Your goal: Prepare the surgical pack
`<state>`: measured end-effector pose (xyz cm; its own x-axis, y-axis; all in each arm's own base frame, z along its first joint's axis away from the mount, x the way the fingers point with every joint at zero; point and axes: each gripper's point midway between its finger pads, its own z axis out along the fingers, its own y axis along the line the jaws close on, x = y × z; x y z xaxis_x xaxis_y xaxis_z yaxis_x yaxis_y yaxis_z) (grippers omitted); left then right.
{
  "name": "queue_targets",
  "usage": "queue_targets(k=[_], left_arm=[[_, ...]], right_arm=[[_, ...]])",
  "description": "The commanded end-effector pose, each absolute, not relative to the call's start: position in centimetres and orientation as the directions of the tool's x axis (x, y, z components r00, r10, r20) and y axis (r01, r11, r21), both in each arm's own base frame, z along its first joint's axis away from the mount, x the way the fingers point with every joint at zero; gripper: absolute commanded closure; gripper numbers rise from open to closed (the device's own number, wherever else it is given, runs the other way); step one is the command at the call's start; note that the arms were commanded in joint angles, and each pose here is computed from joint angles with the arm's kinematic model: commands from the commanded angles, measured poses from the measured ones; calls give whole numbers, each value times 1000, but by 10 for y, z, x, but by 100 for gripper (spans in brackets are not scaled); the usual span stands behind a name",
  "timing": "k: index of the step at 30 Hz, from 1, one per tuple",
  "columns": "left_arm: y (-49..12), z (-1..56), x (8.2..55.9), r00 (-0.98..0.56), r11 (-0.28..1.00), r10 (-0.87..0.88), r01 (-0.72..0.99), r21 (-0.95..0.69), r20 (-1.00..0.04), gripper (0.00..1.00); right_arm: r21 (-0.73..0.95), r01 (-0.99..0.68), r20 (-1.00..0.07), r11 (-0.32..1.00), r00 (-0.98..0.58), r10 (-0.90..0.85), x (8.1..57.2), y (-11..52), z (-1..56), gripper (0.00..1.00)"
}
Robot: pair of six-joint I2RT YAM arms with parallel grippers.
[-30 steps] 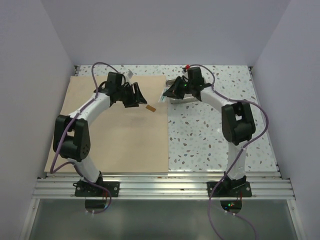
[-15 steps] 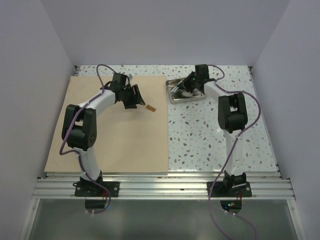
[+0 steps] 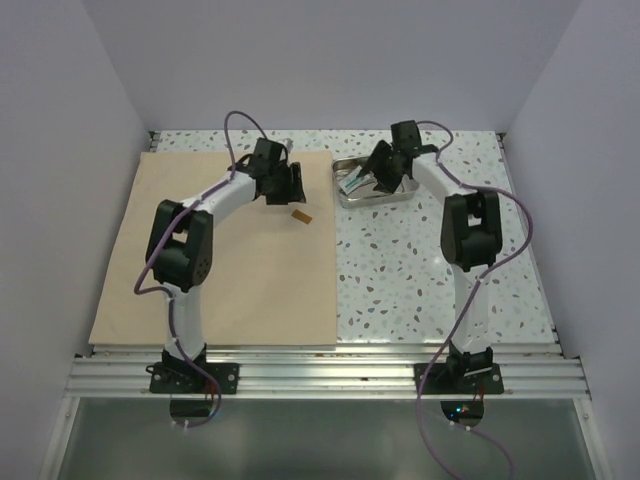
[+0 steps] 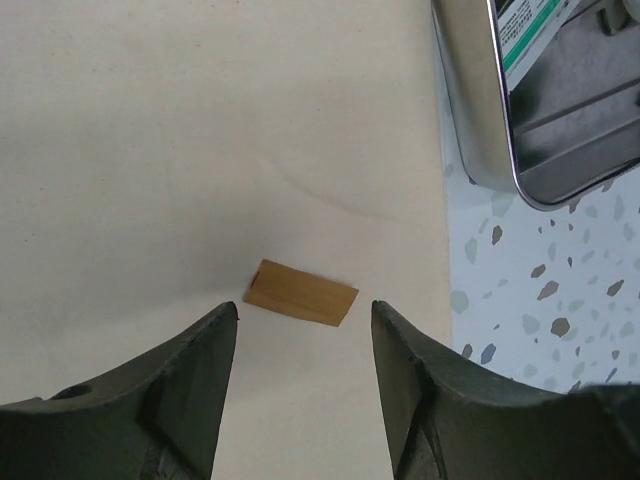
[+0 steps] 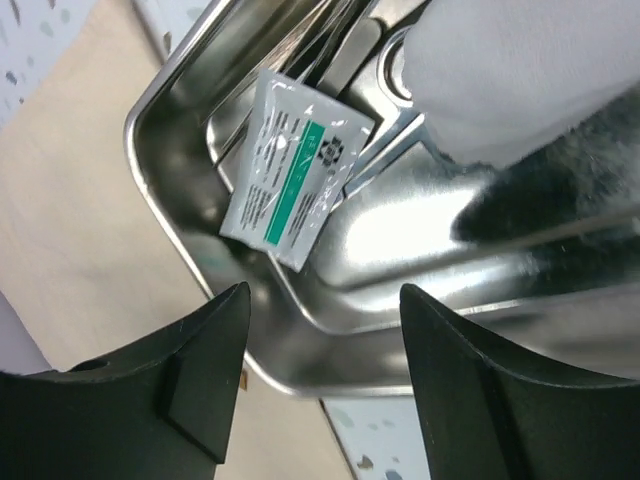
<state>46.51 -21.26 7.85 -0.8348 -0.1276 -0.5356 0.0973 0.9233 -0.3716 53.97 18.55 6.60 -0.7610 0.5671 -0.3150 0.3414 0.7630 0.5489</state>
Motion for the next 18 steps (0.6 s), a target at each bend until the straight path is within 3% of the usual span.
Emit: queue_targets(k=[1, 5, 11, 18], left_arm=[[-203, 73, 476, -823, 951, -59, 126, -282, -566, 40], [-204, 64, 470, -843, 950, -55, 120, -287, -535, 45], [-195, 58, 458, -868, 960, -92, 54, -276, -489, 55], [-194, 47, 447, -885, 957, -113, 25, -287, -452, 61]], right_arm=[[526, 166, -455, 834, -774, 441, 511, 186, 149, 35], [563, 27, -442, 826, -834, 329, 471, 222, 156, 36], [684, -113, -395, 720, -888, 235, 454, 287, 151, 43], [742, -72, -292, 666, -930, 224, 450, 331, 115, 58]])
